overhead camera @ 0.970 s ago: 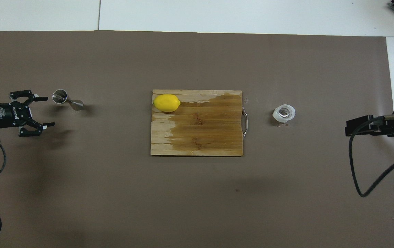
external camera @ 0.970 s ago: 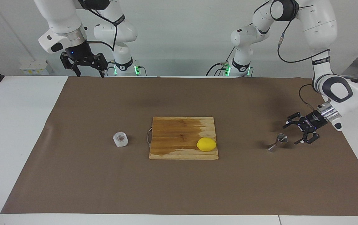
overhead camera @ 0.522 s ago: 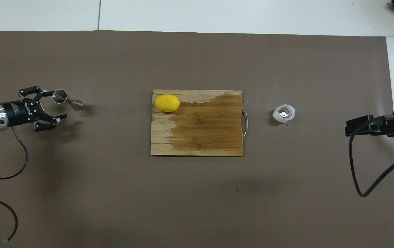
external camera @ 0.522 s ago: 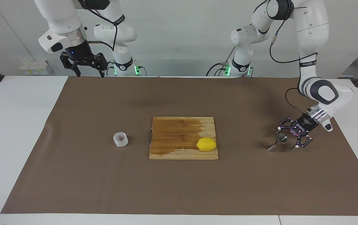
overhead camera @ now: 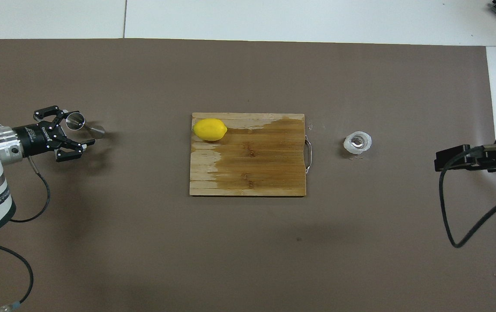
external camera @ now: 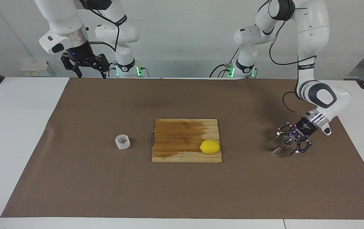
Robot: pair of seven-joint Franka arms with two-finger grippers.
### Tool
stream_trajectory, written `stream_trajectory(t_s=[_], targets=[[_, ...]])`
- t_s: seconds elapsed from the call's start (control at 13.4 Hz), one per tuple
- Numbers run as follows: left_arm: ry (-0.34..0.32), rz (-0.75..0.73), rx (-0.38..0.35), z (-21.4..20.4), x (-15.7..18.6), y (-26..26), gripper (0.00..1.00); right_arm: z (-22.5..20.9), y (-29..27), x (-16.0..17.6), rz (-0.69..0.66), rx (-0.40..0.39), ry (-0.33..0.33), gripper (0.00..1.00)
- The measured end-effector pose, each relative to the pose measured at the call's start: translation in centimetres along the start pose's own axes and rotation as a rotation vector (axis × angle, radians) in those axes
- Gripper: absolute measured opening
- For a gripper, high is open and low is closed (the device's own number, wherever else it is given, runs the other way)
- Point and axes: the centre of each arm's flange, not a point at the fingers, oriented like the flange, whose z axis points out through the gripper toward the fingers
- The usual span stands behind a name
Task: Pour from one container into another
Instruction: 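Close the left gripper around the small metal cup, then lift the metal cup with the left gripper toward the board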
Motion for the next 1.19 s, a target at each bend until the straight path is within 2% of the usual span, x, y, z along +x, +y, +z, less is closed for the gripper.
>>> stream_trajectory(t_s=[0.22, 0.37, 0.45, 0.6, 0.75, 0.82, 1.04, 1.19], targets=[[-0.004, -0.016, -0.033, 0.5, -0.4, 0.0, 1.00, 0.0, 0.0, 0.0, 0.000, 0.000, 0.000, 1.00], [-0.003, -0.020, -0.041, 0.7, -0.5, -0.1, 0.96, 0.0, 0.0, 0.0, 0.000, 0.000, 0.000, 1.00], [-0.003, -0.021, -0.042, 0.7, -0.5, -0.1, 0.88, 0.0, 0.0, 0.0, 0.000, 0.000, 0.000, 1.00], [-0.003, -0.024, -0.045, 0.6, -0.4, -0.1, 0.57, 0.0, 0.0, 0.0, 0.000, 0.000, 0.000, 1.00], [-0.009, -0.029, -0.055, 0.2, -0.5, 0.1, 0.32, 0.0, 0.0, 0.0, 0.000, 0.000, 0.000, 1.00], [-0.013, -0.028, -0.060, 0.0, -0.7, 0.1, 0.22, 0.0, 0.0, 0.0, 0.000, 0.000, 0.000, 1.00], [-0.030, -0.016, -0.078, -0.9, -2.8, 0.3, 0.11, 0.0, 0.0, 0.0, 0.000, 0.000, 0.000, 1.00], [-0.041, -0.006, -0.085, -1.1, -5.2, 0.0, 0.11, 0.0, 0.0, 0.0, 0.000, 0.000, 0.000, 1.00]])
